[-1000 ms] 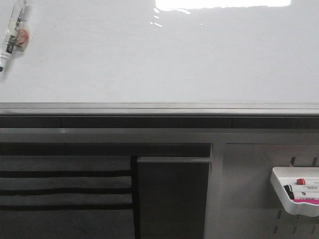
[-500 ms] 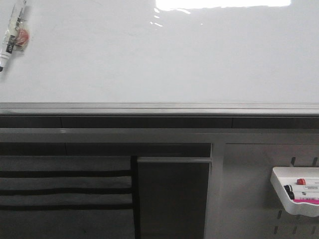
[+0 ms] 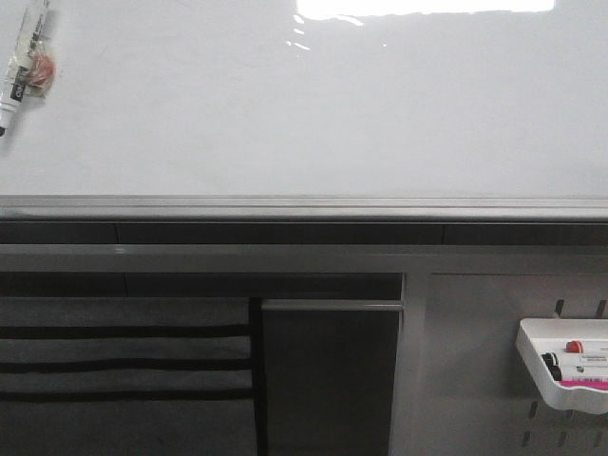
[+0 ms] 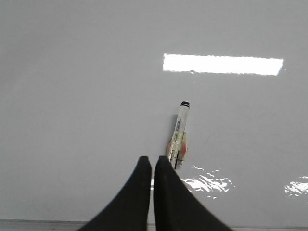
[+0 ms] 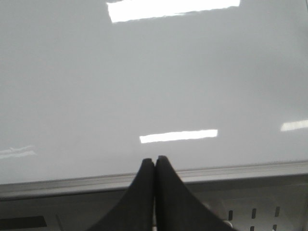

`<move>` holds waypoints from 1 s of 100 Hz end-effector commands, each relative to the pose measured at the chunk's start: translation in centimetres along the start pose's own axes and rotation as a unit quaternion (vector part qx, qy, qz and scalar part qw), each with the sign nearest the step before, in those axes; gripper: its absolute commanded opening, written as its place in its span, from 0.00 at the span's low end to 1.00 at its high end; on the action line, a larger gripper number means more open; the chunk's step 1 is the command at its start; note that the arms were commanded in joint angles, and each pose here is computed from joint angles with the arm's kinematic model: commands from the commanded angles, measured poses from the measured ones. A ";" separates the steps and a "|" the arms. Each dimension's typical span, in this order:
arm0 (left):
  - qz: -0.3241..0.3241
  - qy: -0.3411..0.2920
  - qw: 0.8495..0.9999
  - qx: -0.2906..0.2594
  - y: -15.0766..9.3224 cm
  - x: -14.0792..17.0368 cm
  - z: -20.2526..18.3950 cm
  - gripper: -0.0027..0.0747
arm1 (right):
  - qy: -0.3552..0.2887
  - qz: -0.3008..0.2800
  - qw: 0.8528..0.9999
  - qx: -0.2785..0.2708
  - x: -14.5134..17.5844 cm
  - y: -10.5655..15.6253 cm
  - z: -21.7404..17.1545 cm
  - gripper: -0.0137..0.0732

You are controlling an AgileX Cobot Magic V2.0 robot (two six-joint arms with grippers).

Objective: Write number 3 on whiteboard

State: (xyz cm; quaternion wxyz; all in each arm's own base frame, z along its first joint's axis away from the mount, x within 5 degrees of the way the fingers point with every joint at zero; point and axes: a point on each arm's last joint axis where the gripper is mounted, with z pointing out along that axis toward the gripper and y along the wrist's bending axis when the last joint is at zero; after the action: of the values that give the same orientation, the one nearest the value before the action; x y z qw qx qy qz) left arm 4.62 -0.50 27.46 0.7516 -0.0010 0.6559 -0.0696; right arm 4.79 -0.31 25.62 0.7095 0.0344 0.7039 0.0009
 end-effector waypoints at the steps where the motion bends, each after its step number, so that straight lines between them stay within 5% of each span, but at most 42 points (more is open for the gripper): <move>1: 0.010 -0.006 1.000 0.004 -0.3 -3.3 0.6 0.01 | -0.019 -0.008 1.000 0.001 -3.8 0.2 0.1 0.08; 33: 0.051 0.114 0.992 -0.006 -0.6 -7.2 4.4 0.01 | 0.123 -0.059 0.991 0.003 -11.3 0.6 2.9 0.08; 43: 0.051 0.119 0.992 -0.006 -0.6 -7.0 5.4 0.01 | 0.156 -0.077 0.985 -0.001 -11.8 0.6 4.1 0.08; 62: 0.049 0.151 0.987 -0.007 -0.5 -6.2 6.7 0.01 | 0.194 -0.006 0.980 -0.049 -10.9 1.7 5.7 0.08; 84: 0.053 0.167 0.984 -0.009 -0.4 -5.6 7.8 0.01 | 0.236 -0.051 0.963 -0.119 -9.9 3.1 7.2 0.08; 100: 0.054 0.162 0.985 0.011 -0.9 -5.4 8.8 0.24 | 0.262 -0.050 0.945 -0.187 -9.1 5.0 8.4 0.26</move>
State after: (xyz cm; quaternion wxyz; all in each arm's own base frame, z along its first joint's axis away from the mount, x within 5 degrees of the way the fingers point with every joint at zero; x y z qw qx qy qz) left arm 11.81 -1.16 32.25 0.5912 0.0495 0.8047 -0.0225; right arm 12.42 2.85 33.83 0.4659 -0.1135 0.8739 0.0795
